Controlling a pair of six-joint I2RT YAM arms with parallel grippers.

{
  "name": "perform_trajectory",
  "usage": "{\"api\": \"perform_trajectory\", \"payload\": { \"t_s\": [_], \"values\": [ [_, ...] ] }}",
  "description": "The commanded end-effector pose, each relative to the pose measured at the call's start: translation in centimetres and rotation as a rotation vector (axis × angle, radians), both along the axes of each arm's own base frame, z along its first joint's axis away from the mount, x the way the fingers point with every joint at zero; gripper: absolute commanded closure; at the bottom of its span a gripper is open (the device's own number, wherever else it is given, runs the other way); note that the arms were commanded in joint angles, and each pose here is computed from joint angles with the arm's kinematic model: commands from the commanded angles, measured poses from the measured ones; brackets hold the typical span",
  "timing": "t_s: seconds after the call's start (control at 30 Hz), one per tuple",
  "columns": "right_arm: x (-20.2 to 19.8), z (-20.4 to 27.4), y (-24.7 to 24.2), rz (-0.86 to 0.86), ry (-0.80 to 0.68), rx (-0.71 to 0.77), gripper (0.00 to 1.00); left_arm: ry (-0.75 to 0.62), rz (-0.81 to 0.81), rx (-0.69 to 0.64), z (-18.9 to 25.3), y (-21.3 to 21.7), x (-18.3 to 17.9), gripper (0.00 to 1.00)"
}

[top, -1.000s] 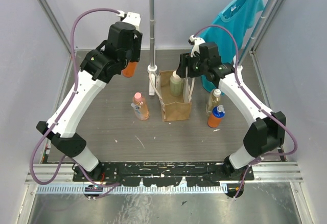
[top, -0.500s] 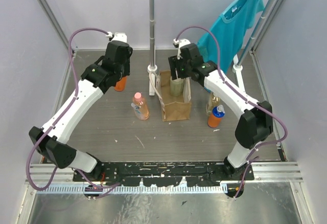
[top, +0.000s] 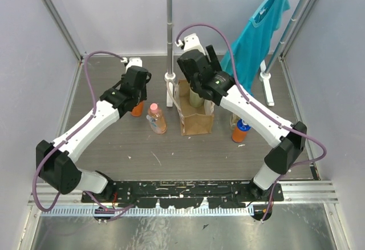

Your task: Take the personal care products out of the canvas bag

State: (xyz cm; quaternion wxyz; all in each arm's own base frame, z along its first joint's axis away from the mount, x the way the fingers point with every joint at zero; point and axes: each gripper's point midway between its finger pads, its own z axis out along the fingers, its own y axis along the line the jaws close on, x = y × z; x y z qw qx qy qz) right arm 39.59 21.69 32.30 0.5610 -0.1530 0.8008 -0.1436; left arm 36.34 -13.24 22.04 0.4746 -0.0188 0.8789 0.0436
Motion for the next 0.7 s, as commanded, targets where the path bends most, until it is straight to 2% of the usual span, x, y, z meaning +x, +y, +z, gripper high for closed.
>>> {"api": "perform_trajectory", "payload": {
  "t_s": [0.0, 0.13, 0.23, 0.6, 0.67],
  "values": [
    [-0.8, 3.2, -0.4, 0.031, -0.048, 0.078, 0.18, -0.141, 0.034, -0.119, 2.7, -0.7, 1.8, 0.91],
    [0.2, 1.1, 2.6, 0.21, 0.084, 0.242, 0.21, -0.121, 0.044, -0.148, 1.5, -0.7, 1.7, 0.92],
    [1.2, -1.5, 3.8, 0.253, 0.195, 0.295, 0.23, -0.123, 0.03, -0.196, 0.7, -0.9, 1.7, 0.9],
    [3.5, -10.8, 3.2, 0.195, 0.391, 0.311, 0.23, -0.07, 0.026, -0.258, -3.4, -1.4, 0.9, 0.84],
    [3.5, -11.9, 3.0, 0.187, 0.411, 0.317, 0.23, -0.061, 0.028, -0.267, -3.7, -1.5, 0.6, 0.77]
  ]
}}
